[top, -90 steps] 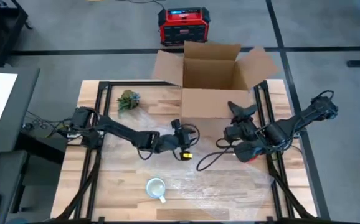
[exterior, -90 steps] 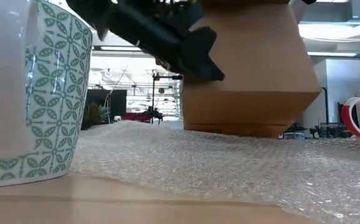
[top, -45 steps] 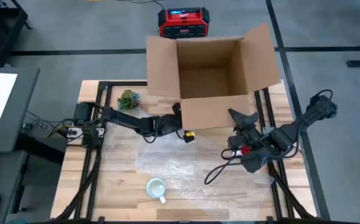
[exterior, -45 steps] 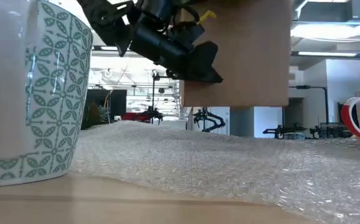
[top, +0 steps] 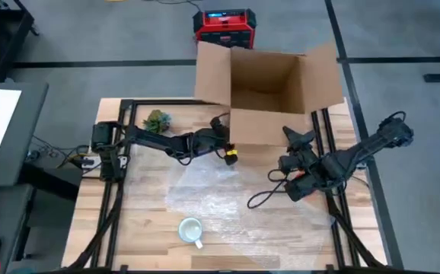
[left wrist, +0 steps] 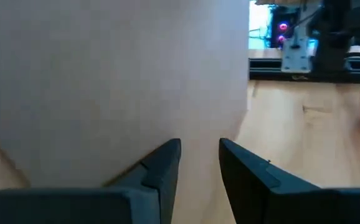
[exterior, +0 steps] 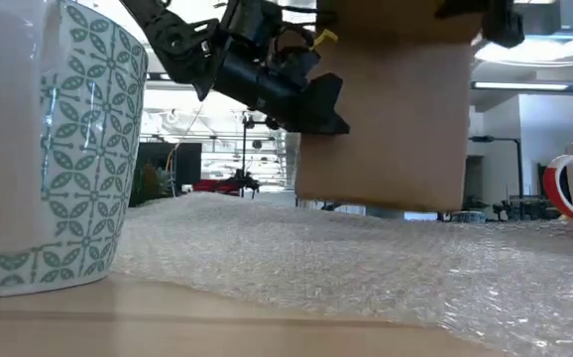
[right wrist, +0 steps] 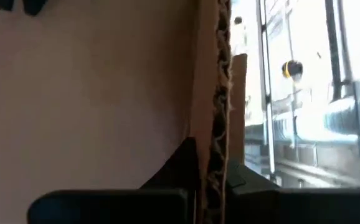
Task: Wrap mug
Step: Adjust the brown cardboard box
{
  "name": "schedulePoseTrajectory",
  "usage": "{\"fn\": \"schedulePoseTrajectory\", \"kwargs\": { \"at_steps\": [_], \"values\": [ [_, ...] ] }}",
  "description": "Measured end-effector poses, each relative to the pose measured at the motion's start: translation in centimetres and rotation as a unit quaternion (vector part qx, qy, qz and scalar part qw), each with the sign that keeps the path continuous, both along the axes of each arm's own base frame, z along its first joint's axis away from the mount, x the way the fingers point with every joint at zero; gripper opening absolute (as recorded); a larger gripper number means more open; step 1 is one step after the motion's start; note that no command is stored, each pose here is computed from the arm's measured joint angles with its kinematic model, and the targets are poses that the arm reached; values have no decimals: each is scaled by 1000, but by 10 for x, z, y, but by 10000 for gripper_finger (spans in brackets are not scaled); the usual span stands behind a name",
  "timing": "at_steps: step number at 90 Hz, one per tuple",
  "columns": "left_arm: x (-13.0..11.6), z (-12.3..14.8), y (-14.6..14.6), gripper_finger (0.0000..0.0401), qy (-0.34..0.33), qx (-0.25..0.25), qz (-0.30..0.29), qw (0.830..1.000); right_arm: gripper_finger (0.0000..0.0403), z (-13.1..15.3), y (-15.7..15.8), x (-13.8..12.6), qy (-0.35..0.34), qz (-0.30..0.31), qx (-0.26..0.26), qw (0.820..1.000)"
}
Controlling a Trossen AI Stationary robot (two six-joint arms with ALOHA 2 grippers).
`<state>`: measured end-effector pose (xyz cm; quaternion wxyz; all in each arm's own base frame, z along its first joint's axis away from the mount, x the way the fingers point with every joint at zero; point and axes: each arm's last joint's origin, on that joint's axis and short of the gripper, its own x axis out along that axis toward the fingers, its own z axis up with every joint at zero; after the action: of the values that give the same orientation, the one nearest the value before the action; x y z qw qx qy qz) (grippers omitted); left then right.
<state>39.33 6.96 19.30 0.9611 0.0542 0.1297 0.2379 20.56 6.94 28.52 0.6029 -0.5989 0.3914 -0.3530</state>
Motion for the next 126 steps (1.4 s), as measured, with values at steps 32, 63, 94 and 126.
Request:
{"fn": "schedulePoseTrajectory", "kwargs": {
  "at_steps": [32, 63, 94, 126],
  "values": [
    [20, -48, 1, 97, 38, -17, -1, 999, 0, -45, -16, -15, 30, -27, 14, 999],
    [11, -5, -23, 97, 38, 0, -15, 999, 6, -49, -17, -16, 27, -30, 28, 999],
    [-26, 47, -56, 97, 99, 17, 30, 995, 96, -51, -17, -17, 34, -37, 58, 997],
    [-59, 76, -99, 97, 113, -27, -12, 993, 198, -30, -15, -32, -16, -17, 124, 992]
  ]
}}
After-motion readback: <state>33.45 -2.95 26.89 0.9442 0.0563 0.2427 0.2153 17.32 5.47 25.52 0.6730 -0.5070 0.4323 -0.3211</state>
